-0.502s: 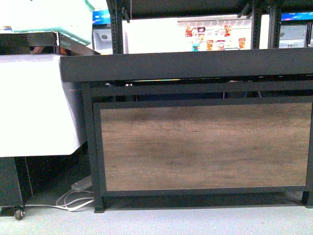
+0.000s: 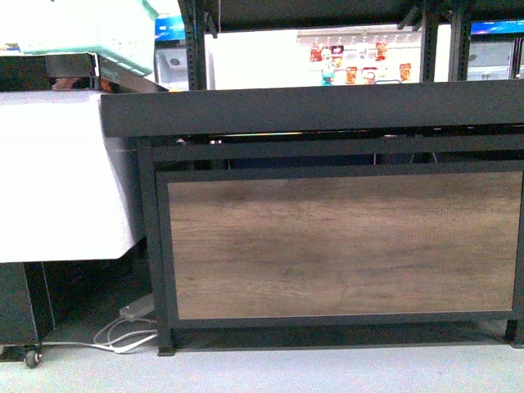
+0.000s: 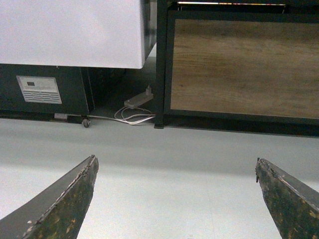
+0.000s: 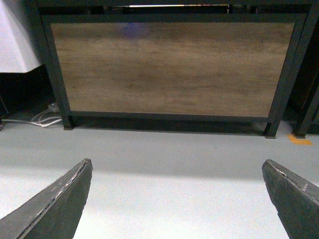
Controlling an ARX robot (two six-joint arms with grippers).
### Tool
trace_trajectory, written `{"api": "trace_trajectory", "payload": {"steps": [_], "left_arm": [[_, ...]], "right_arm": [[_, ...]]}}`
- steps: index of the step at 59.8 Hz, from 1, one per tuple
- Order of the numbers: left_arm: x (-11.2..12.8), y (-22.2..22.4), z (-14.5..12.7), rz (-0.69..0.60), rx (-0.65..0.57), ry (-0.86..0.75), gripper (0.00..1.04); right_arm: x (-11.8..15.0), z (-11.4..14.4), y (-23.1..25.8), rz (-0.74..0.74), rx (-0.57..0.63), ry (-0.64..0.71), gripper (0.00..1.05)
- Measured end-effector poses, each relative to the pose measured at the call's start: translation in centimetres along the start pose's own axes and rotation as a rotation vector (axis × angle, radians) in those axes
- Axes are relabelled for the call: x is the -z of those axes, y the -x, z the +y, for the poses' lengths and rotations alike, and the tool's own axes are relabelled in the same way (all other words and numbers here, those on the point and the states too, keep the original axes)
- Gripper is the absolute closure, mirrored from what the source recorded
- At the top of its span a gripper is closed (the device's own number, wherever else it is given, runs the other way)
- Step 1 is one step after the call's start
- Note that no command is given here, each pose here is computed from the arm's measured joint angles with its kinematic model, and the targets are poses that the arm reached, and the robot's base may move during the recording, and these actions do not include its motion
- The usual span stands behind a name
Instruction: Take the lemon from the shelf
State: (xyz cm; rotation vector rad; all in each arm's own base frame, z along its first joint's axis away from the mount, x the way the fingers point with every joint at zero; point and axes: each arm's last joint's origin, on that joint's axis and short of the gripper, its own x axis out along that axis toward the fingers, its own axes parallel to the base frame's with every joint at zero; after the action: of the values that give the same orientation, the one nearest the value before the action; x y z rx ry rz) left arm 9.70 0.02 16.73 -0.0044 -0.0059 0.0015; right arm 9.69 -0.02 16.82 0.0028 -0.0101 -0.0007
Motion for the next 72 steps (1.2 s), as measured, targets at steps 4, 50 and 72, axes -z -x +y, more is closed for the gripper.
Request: {"api": "trace_trajectory", "payload": {"steps": [4, 50, 72], "left_arm": [[0.00, 0.00, 0.00, 0.000, 0.000, 0.000, 0.08], [0.00, 0.00, 0.00, 0.000, -0.001, 0.000, 0.08], [0.00, 0.00, 0.00, 0.000, 0.000, 0.000, 0.08]], "right_arm": [[-0.01, 0.00, 0.00, -0.001, 0.000, 0.000, 0.02], [-0.01, 0.00, 0.00, -0.001, -0.001, 0.000, 0.02], [0.00, 0.00, 0.00, 0.000, 0.000, 0.000, 0.02]]}}
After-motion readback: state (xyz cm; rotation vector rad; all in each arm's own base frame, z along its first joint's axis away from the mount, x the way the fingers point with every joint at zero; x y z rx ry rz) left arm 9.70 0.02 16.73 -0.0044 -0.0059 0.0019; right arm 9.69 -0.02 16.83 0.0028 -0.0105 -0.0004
